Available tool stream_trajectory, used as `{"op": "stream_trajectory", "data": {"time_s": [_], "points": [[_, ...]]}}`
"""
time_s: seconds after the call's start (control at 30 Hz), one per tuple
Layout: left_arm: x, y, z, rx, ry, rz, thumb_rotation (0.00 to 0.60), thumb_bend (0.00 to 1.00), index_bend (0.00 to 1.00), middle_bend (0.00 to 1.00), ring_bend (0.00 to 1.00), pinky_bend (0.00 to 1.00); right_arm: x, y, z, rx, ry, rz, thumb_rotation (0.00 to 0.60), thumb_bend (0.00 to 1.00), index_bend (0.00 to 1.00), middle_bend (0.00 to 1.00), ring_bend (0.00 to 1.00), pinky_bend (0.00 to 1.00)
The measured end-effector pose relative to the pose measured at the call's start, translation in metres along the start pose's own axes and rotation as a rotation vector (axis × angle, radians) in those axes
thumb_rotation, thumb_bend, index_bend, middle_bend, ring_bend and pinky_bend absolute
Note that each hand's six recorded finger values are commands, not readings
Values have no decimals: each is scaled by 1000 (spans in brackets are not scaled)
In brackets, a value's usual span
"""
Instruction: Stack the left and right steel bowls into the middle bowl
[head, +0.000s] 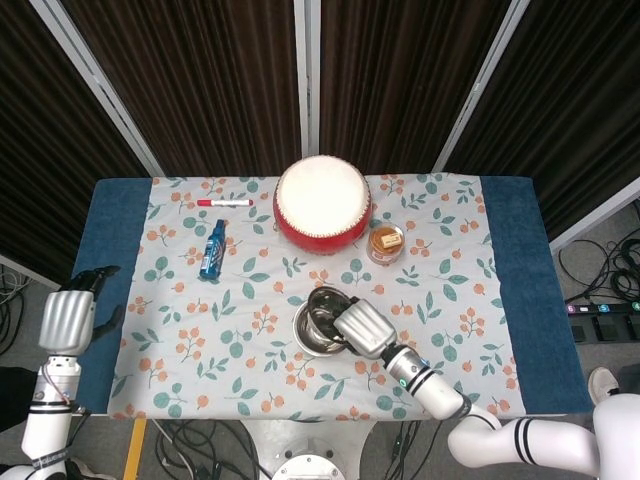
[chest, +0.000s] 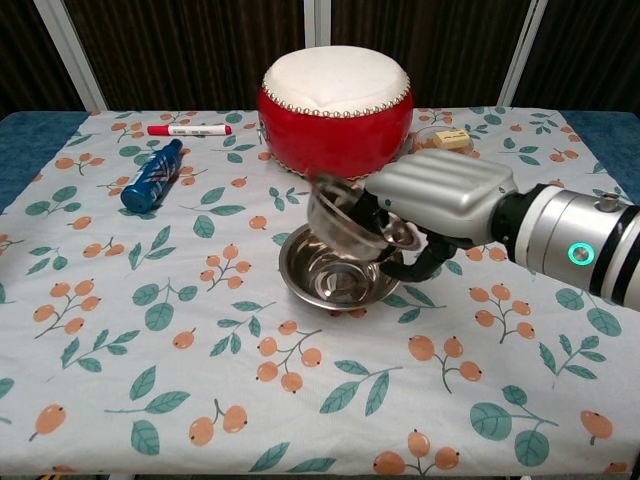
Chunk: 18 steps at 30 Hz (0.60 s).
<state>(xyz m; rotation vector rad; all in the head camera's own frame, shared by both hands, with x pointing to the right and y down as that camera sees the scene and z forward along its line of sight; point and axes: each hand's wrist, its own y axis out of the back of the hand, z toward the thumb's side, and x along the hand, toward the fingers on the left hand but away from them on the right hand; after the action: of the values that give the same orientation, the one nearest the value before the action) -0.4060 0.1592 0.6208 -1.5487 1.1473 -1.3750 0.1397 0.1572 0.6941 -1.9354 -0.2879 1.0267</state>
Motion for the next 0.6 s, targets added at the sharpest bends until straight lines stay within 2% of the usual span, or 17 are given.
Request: {"op": "stream_trajectory", "data": {"time_s": [0.07,0.2,0.43,0.6], "points": [[1,0,-1,-2,3,0,600,339,303,402,321,436,-2,0,-1,-5,-2,2,600,0,110,152,0,16],[2,0,0,-6,-3,4,600,339,303,402,321,435,2,12,-5,-12,-14,-29,600,0,8,83,0,0],[3,1,10,-6,-32,1,600,340,303,402,321,435,32,52,-24,20,-76,-110,600,0,1,72,0,0],[1,-7,22,3,-80,-38,600,296,303,398,317,412,77,86,-64,60,-227,-211,600,0,1,71,0,0]]}}
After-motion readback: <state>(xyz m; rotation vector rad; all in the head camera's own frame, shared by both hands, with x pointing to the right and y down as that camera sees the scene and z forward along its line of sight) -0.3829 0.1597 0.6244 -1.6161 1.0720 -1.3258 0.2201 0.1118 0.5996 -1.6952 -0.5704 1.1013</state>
